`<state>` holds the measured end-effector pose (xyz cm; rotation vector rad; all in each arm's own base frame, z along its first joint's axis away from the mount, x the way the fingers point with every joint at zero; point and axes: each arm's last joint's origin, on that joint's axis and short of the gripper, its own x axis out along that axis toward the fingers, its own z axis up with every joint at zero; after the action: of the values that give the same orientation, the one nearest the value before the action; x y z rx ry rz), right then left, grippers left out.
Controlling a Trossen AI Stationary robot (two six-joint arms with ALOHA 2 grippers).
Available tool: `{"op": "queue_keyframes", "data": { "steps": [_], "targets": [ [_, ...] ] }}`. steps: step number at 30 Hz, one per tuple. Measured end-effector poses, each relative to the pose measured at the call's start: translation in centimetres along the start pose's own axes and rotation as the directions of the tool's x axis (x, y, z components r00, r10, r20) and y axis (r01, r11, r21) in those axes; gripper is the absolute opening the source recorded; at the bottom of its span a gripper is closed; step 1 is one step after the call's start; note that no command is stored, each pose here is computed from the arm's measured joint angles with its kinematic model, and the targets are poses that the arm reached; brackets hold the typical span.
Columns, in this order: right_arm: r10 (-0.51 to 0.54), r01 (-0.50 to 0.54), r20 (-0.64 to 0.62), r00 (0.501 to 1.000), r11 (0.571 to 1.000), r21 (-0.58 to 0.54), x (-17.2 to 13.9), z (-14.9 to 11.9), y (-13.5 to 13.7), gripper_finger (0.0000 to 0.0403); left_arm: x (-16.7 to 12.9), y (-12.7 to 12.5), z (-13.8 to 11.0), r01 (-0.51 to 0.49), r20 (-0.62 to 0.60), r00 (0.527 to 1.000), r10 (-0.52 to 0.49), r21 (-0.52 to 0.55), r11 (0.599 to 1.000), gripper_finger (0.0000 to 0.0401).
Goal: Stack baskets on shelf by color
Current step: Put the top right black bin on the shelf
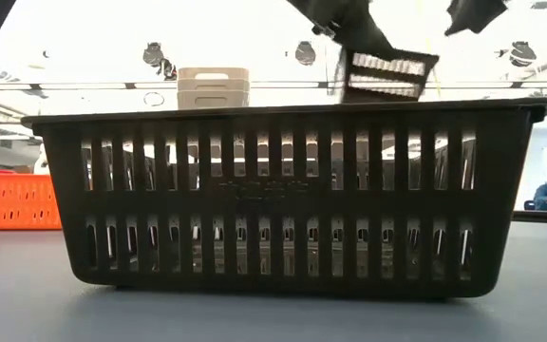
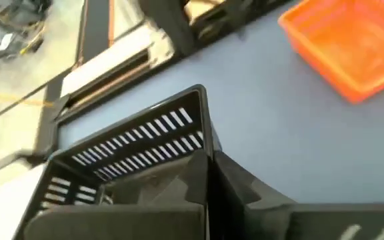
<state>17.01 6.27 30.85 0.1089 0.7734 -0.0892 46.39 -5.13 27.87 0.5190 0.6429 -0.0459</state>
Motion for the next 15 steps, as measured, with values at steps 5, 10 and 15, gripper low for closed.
{"op": "queue_keyframes", "data": {
  "steps": [5,10,15],
  "targets": [
    [-0.169,0.165,0.27,0.948,0.985,0.038,-3.1,0.2,-1.4,0.0115,-3.4,1.9,0.2,-0.043,-0.038,0.998,0.045,0.057,0.997,0.0011],
    [-0.18,0.187,0.46,0.869,0.982,0.03,-2.8,0.1,-1.5,0.0114,-6.9,6.0,0.1,-0.123,-0.017,0.992,0.124,0.069,0.99,0.0008],
    [-0.147,0.18,0.549,0.823,0.984,-0.006,-1.3,-0.3,-1.1,0.0114,-7.0,10.1,-2.6,-0.12,-0.065,0.991,0.118,-0.03,0.992,0.001]
  ]
}}
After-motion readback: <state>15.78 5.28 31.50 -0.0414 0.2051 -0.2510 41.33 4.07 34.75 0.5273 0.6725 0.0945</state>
